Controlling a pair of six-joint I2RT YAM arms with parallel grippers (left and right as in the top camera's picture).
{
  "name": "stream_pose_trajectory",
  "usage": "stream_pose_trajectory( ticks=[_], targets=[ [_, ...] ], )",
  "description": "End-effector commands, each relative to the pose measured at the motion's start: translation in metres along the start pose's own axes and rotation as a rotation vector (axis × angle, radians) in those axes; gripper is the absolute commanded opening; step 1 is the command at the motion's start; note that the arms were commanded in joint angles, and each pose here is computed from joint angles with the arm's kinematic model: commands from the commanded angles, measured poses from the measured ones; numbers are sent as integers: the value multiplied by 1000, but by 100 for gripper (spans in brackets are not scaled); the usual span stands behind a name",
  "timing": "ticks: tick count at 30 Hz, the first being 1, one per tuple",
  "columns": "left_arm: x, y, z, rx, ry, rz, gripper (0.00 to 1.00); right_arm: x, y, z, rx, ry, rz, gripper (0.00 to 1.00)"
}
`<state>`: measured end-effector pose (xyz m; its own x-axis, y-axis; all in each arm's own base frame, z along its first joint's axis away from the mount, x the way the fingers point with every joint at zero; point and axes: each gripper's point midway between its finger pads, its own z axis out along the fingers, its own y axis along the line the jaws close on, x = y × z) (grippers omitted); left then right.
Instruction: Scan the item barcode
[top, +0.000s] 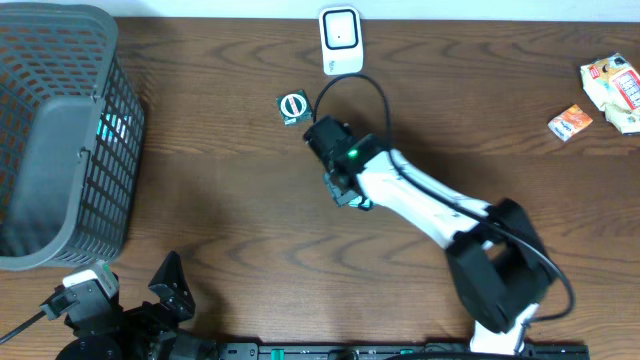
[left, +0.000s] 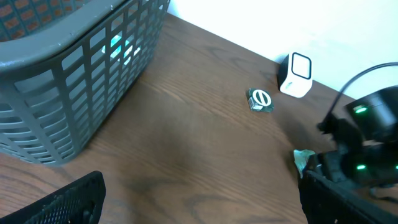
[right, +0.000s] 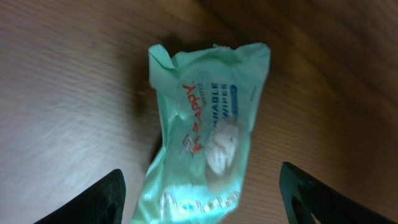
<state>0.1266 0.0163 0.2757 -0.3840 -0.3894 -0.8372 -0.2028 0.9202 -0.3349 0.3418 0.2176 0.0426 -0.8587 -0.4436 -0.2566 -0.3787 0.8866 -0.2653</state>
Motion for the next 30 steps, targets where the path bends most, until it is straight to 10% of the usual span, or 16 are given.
stream_pose_trajectory(
  ticks=[1,25,30],
  targets=[
    [-1,3,1,-19,-8,-10,98,2,-12,18,155,1,30,75],
    [-1,3,1,-19,-8,-10,98,10,-21,29,239,28,35,75],
    [-1,3,1,-19,-8,-10,98,11,-6,33,158,34,43,62]
  ],
)
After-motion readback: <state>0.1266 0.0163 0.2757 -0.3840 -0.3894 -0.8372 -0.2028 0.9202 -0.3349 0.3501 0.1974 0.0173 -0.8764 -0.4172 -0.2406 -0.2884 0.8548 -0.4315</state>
